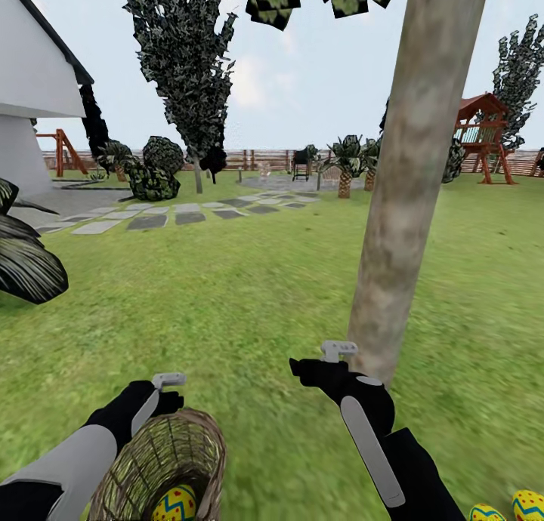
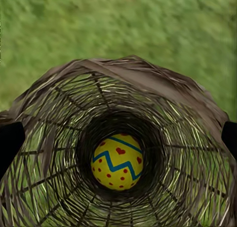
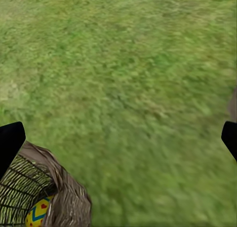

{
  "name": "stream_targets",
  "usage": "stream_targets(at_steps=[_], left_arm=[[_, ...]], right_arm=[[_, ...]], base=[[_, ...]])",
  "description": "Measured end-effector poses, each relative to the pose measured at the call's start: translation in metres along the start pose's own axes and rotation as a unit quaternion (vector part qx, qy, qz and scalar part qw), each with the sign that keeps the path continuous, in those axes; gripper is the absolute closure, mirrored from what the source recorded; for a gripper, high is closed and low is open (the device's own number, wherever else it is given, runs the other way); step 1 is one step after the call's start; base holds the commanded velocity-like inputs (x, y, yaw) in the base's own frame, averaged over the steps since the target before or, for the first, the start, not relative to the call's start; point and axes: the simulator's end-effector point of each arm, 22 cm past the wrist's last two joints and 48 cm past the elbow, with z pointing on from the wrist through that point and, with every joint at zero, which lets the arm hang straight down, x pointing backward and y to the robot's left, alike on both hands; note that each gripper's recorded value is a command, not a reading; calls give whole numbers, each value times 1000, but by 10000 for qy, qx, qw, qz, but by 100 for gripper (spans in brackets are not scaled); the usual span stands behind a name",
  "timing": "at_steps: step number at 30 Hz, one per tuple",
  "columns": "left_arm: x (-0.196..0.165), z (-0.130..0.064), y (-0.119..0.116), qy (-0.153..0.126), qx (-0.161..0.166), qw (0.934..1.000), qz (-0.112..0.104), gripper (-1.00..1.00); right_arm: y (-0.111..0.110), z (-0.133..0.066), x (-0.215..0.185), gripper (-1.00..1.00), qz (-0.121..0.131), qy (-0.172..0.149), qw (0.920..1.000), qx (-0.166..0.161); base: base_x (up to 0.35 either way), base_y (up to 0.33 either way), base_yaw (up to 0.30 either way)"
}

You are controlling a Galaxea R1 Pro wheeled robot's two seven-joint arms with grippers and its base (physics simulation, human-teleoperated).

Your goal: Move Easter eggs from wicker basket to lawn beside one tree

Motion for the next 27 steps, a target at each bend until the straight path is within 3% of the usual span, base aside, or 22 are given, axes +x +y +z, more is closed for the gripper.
stream_targets(at_steps=[27], left_arm=[[23, 42, 16, -391, -88, 9991, -98, -100]], right_arm=[[-14, 20, 52, -100, 14, -8, 10000, 20]], base=[[0, 0, 0]])
